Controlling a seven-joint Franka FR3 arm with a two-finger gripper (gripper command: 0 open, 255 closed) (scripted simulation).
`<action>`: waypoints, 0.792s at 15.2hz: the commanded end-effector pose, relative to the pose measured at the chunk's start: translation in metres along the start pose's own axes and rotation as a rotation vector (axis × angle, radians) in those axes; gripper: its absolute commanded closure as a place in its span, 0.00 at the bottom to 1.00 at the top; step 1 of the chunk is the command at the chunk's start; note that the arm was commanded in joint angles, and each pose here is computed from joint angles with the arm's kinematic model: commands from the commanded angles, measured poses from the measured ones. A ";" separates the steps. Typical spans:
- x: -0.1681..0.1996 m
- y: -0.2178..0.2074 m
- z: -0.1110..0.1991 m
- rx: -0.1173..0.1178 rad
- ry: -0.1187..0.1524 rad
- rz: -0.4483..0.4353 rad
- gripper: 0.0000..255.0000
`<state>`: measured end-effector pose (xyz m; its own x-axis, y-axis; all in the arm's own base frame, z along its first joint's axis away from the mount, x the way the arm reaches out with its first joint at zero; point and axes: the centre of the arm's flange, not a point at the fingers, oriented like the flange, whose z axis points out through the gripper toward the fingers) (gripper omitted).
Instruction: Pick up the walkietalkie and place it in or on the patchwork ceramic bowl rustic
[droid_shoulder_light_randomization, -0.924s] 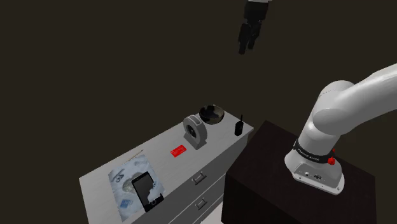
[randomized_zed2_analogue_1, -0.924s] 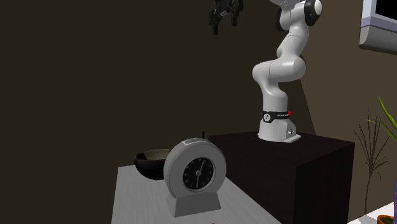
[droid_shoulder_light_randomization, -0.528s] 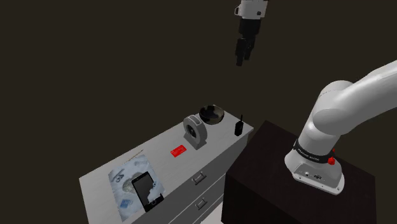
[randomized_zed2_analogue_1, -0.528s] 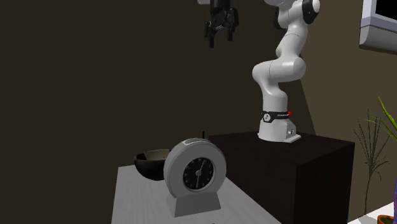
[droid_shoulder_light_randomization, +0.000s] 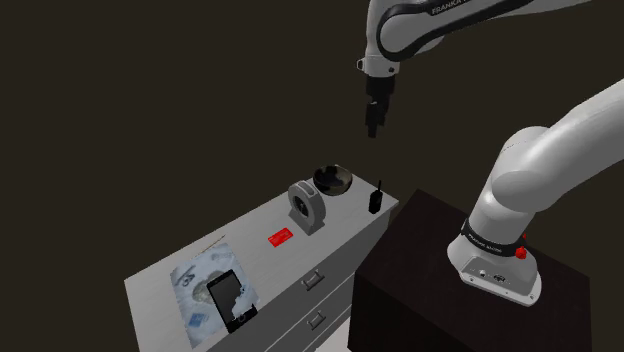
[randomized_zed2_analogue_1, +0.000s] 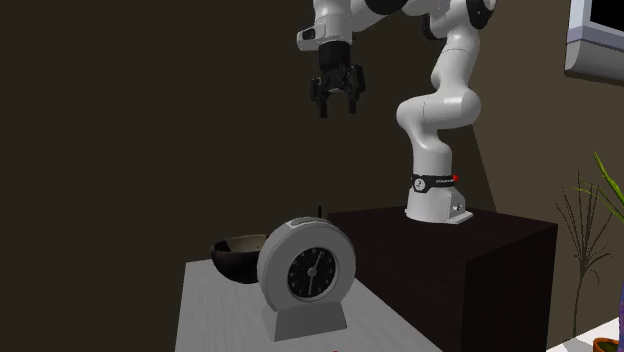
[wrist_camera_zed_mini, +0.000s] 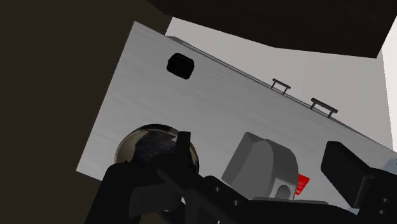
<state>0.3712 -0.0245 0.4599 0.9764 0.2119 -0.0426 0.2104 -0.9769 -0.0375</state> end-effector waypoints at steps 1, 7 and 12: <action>0.007 0.006 0.022 -0.005 -0.023 -0.021 0.00; 0.023 0.023 0.099 -0.018 -0.094 -0.082 0.00; 0.032 0.037 0.165 -0.029 -0.153 -0.132 0.00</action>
<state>0.4008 -0.0471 0.3070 0.9276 0.3276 -0.1795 0.3287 -0.9441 -0.0247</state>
